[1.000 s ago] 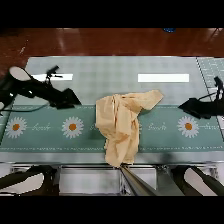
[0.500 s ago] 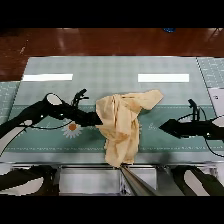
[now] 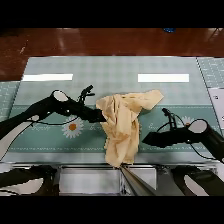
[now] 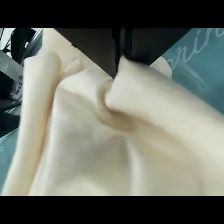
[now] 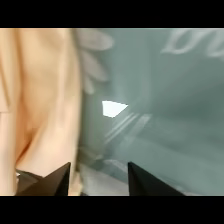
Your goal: Fold the shirts.
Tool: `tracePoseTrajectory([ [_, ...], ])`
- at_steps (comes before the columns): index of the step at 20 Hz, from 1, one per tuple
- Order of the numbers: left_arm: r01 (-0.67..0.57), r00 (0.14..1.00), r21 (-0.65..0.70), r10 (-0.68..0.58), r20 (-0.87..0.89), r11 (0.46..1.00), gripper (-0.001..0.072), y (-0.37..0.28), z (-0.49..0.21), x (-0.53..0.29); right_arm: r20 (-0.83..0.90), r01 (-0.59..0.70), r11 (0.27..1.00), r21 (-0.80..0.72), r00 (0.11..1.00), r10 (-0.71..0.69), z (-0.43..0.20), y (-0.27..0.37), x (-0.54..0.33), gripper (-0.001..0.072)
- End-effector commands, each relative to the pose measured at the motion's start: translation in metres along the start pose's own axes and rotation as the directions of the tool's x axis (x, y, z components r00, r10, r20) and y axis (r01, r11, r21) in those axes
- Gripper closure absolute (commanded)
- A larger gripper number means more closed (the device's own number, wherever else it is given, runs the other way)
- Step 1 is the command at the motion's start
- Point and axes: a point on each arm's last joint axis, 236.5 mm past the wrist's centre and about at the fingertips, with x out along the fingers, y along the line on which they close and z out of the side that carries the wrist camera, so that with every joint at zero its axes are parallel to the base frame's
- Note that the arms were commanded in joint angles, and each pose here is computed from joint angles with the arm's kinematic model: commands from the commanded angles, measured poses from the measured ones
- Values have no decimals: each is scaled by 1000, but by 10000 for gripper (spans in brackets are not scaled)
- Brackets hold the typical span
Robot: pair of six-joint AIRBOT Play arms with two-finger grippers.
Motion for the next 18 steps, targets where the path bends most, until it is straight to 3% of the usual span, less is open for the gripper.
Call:
tracePoseTrajectory([
  [1, 17, 1000, 31, -17, 12, 999, 686, -10, 10, -4, -35, -67, 998, -1, 997, 67, -11, 33, 29, 302],
  [3, 17, 1000, 28, -17, 12, 999, 686, -10, 9, -4, -35, -96, 995, 0, 995, 96, -11, 45, 46, 310],
  [4, 17, 1000, 28, -17, 12, 999, 686, -10, 10, -4, -29, -105, 994, 2, 994, 105, -10, 48, 53, 359],
  [5, 16, 1000, 26, -17, 14, 1000, 686, -9, 10, -5, -21, -112, 994, 10, 994, 112, -8, 51, 59, 436],
  [7, 20, 999, 7, -20, 29, 1000, 686, -7, 16, -12, -4, -150, 987, -66, 989, 150, 2, 67, 60, 691],
  [10, 80, 993, 36, -83, 84, 996, 686, -24, 47, -65, 97, -161, 958, -239, 977, 189, 58, 100, -2, 693],
  [13, 55, 930, 102, -88, 357, 993, 687, -54, 111, -179, 434, 25, 946, -323, 893, 124, 150, 114, -159, 694],
  [15, -7, 792, 140, -80, 606, 990, 687, -90, 147, -280, 662, 123, 933, -339, 736, 143, 182, 143, -289, 694],
  [18, -174, 532, 276, -146, 834, 945, 687, -181, 141, -415, 843, 308, 863, -399, 494, 214, 156, 210, -435, 694],
])
